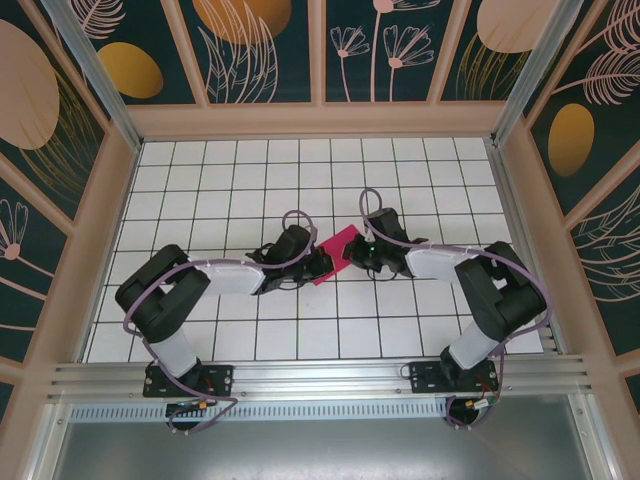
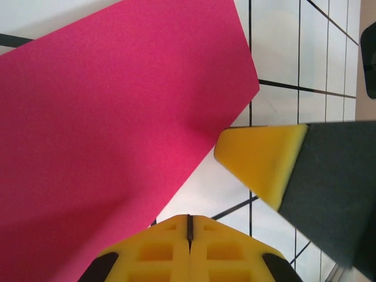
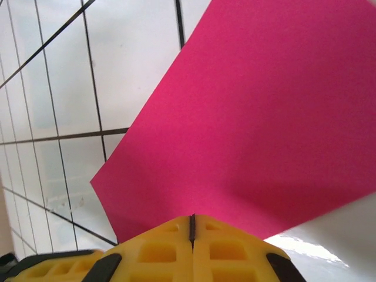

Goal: Fold a paper plane with a square sheet of paper (pick it up from the middle)
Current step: First fold in half a square sheet of paper at the center of the table.

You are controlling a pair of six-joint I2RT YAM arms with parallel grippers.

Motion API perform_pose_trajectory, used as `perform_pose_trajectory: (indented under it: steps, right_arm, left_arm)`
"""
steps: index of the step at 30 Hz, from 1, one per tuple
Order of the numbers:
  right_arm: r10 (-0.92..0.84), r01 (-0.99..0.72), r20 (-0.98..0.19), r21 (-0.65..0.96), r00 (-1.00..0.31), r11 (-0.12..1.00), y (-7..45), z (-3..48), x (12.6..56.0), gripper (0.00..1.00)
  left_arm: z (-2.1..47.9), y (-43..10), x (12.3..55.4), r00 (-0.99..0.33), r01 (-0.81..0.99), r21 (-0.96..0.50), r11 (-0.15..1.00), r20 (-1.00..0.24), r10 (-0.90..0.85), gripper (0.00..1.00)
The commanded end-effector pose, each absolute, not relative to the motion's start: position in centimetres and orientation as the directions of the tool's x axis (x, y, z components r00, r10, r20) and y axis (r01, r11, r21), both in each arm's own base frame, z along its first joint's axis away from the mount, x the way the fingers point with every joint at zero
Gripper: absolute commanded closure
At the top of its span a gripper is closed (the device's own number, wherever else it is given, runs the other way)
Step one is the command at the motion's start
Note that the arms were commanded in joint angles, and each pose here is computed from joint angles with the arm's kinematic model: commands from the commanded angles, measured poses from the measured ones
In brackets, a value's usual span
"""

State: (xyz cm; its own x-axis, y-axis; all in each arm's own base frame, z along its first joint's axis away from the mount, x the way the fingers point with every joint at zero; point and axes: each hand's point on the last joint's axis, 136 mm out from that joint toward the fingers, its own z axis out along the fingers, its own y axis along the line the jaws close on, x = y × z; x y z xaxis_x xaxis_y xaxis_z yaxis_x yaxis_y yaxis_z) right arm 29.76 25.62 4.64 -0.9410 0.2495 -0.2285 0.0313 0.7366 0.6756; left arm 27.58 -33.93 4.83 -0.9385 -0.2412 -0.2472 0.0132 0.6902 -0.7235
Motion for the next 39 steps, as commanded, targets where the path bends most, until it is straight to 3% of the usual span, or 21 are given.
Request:
perform_pose_trajectory:
  steps: [1,27,39]
  right_arm:
    - [0.192,-0.022,-0.223,0.704,-0.956,0.71,26.7,4.4,29.5,1.0]
    - [0.217,0.073,-0.159,0.623,-0.963,0.779,24.4,0.5,29.6,1.0]
    - [0.303,0.132,-0.2,0.592,-0.932,0.795,20.0,-0.2,33.3,1.0]
  left_arm:
    - [4.8,-34.9,28.3,-0.94,0.007,-0.727,0.687,-0.24,-0.244,0.99]
    - [-1.4,-33.1,27.4,-0.97,-0.091,-0.55,0.83,-0.142,-0.2,1.0]
    - [-3.1,-31.3,25.8,-0.972,-0.135,-0.499,0.856,-0.1,-0.211,1.0]
